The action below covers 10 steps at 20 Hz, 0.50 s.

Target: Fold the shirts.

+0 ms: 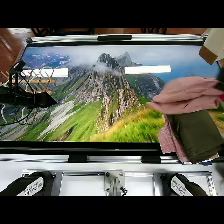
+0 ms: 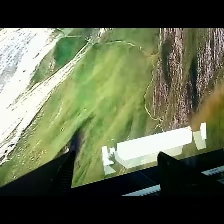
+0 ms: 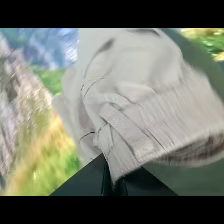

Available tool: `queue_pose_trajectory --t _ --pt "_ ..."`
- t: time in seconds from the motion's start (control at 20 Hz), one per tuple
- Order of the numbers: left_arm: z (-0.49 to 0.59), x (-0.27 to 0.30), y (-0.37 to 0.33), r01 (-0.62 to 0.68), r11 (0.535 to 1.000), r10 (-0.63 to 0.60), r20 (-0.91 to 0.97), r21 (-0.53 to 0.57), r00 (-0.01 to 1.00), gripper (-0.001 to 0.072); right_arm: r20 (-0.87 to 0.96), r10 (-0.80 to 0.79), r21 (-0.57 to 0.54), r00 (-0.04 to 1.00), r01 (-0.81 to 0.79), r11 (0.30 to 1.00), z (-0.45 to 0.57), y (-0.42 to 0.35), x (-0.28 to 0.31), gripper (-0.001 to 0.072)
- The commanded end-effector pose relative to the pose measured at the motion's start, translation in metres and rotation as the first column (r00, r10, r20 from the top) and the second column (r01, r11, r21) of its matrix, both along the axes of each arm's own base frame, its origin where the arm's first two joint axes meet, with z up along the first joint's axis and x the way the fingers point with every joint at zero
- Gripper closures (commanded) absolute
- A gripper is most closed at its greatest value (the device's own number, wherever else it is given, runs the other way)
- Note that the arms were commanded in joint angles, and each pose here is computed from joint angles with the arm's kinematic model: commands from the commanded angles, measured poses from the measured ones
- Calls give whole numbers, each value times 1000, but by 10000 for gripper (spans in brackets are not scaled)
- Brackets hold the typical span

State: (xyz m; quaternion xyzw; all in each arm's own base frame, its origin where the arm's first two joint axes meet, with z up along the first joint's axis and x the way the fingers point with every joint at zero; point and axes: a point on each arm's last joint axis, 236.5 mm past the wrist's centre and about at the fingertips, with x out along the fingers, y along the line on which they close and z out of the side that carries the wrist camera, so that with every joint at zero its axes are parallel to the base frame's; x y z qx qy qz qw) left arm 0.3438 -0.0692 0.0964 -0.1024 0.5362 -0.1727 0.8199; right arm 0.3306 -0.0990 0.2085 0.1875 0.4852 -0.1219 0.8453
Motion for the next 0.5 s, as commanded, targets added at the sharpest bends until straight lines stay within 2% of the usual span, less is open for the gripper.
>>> queue_pose_trajectory --t 0.0,0.25,0.45 --pt "1 1 0 -3 1000 3 3 -2 1000 89 -49 -211 2 976 211 977 5 -57 -50 646" --pt "2 2 0 -34 999 34 -6 -16 999 90 -187 -473 -89 861 465 881 -8 -116 -123 646" --pt "2 4 1 -38 999 38 4 -15 999 90 -377 -501 -47 779 525 850 -50 -106 -160 645"
